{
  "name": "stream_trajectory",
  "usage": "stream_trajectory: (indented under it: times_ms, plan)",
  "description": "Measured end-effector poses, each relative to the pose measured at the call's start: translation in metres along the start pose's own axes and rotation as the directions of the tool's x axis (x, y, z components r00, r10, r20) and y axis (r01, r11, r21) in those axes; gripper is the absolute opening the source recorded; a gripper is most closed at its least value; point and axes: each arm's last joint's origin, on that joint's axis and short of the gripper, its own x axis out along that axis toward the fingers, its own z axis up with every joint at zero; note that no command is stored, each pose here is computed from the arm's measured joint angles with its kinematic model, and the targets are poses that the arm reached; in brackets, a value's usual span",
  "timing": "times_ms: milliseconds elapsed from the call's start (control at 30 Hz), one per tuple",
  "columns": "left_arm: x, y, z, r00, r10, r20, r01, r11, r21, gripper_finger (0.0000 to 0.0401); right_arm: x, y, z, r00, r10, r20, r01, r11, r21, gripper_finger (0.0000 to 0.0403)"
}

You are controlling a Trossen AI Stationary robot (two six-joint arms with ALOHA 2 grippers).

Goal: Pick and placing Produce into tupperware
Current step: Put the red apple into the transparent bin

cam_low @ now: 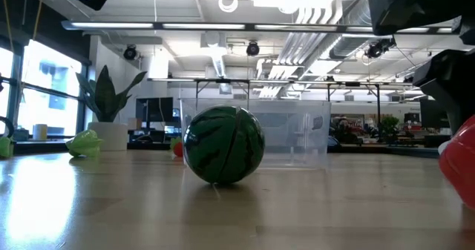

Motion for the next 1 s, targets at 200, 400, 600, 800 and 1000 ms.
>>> stream_trajectory:
  times_ms: [200, 400, 600, 800, 1000]
  plan:
    - [0.0, 0.0, 0.0, 1.0, 0.0, 0.0, 0.0, 1.0, 0.0, 0.0067, 0.0, 0.0, 0.0, 1.0, -0.001, 0.002, 0.001, 1.0, 0.007, 0.028]
    - [-0.0001, 0.0, 0.0, 1.0, 0.0, 0.0, 0.0, 1.0, 0.0, 0.0067, -0.0002, 0.0004, 0.0005, 1.0, 0.001, 0.008, -0.001, 1.0, 0.008, 0.0262]
    - [-0.0001, 0.0, 0.0, 1.0, 0.0, 0.0, 0.0, 1.0, 0.0, 0.0067, -0.0002, 0.0005, 0.0007, 1.0, -0.001, 0.014, 0.0, 1.0, 0.008, 0.0262]
    - [0.0, 0.0, 0.0, 1.0, 0.0, 0.0, 0.0, 1.0, 0.0, 0.0067, -0.0002, 0.0006, 0.0008, 1.0, 0.0, 0.015, 0.0, 1.0, -0.01, 0.0262]
    - [-0.0001, 0.0, 0.0, 1.0, 0.0, 0.0, 0.0, 1.0, 0.0, 0.0067, -0.0003, 0.0011, 0.0002, 1.0, 0.001, 0.016, 0.0, 1.0, -0.019, 0.0261]
